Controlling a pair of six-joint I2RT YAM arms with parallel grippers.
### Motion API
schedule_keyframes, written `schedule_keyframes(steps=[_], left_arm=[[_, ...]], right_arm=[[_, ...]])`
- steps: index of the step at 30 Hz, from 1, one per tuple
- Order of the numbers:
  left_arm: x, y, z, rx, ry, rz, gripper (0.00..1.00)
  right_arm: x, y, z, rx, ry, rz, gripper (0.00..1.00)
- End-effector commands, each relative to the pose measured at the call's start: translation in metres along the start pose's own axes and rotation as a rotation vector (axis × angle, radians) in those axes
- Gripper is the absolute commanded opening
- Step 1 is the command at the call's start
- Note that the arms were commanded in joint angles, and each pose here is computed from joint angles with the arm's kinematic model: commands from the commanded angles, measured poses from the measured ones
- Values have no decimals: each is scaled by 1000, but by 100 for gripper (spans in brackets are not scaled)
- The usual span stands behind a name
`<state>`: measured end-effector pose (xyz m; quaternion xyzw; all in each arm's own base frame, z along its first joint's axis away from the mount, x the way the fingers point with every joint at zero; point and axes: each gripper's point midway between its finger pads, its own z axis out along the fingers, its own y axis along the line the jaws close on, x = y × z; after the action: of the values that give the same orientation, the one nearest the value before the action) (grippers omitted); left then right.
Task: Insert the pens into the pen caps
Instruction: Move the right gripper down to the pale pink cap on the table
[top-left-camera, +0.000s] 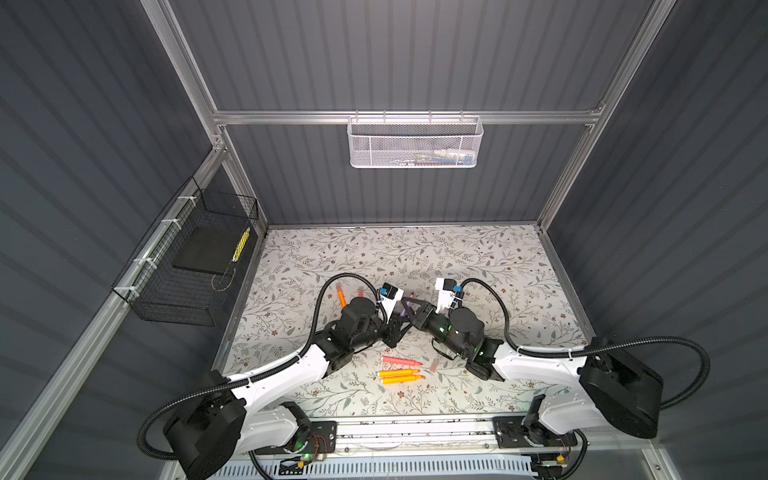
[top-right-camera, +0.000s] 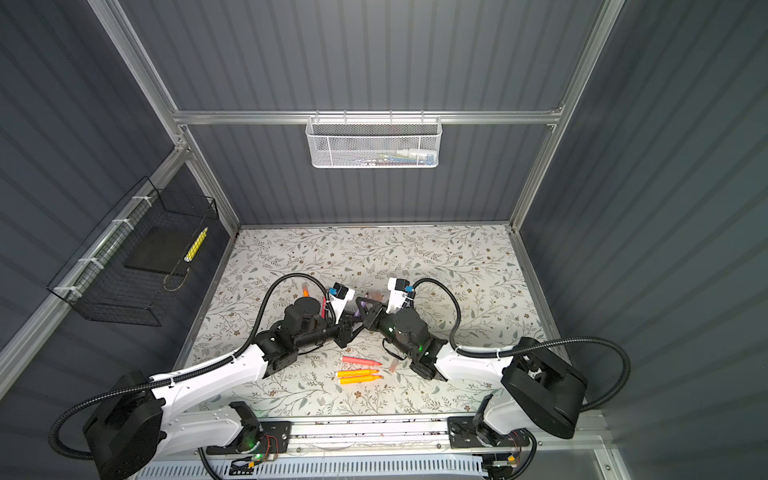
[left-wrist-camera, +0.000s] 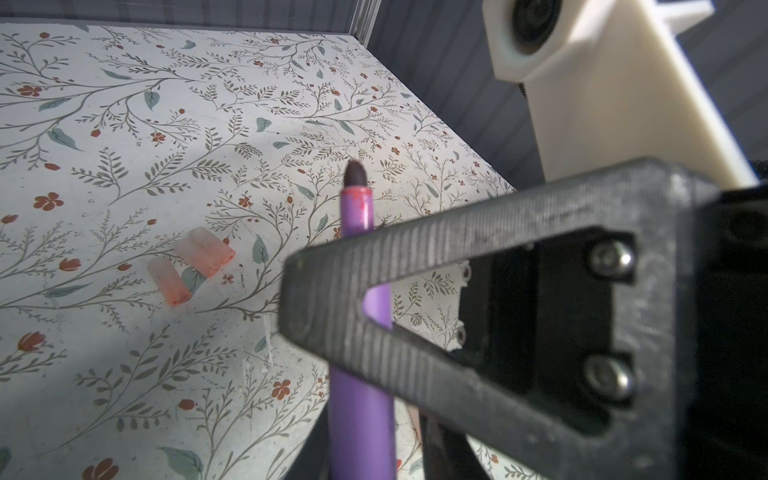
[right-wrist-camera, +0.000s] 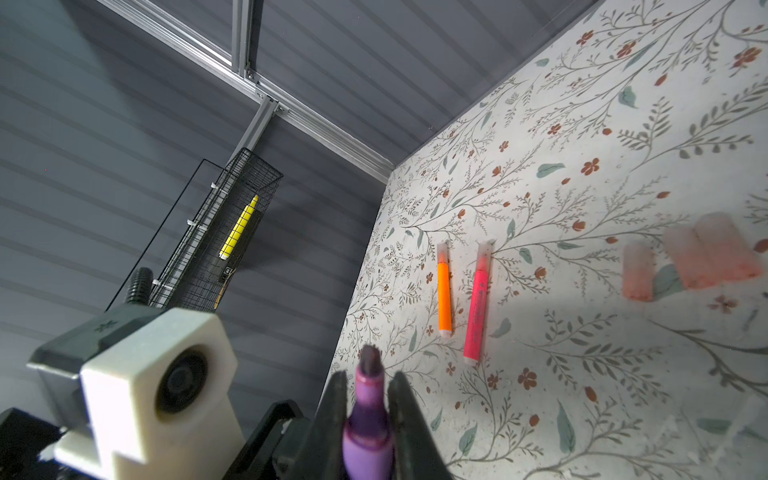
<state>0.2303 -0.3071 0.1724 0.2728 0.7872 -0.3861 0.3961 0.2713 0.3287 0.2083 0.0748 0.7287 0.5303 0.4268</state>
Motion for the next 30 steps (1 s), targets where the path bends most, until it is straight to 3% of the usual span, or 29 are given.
schedule_keyframes(steps=[1,9,13,19,20,24,26,30], left_arm=[[-3,-6,2,28,-14,7,29],[-1,-5,4,27,-19,9,29],[-4,-2,3,3,-17,13,7],[-3,0,-1,-9,-25,11,0],[-5,0,-1,-15,-26,11,0],[-1,17,-3,-107,-16,2,0],[4,31,-6,-182,-15,-10,0],[15,56,-18,-298,-5,-44,0]], right_arm=[[-8,19,3,-59,-34,20,7],[-4,26,2,-77,-44,11,6],[-4,25,4,-65,-46,0,6],[-4,21,3,-56,-55,0,10],[-5,21,2,-56,-58,-3,14],[-11,19,-5,-30,-77,-57,50],[-14,10,-14,12,-91,-81,58],[-27,-20,-38,146,-116,-128,62]])
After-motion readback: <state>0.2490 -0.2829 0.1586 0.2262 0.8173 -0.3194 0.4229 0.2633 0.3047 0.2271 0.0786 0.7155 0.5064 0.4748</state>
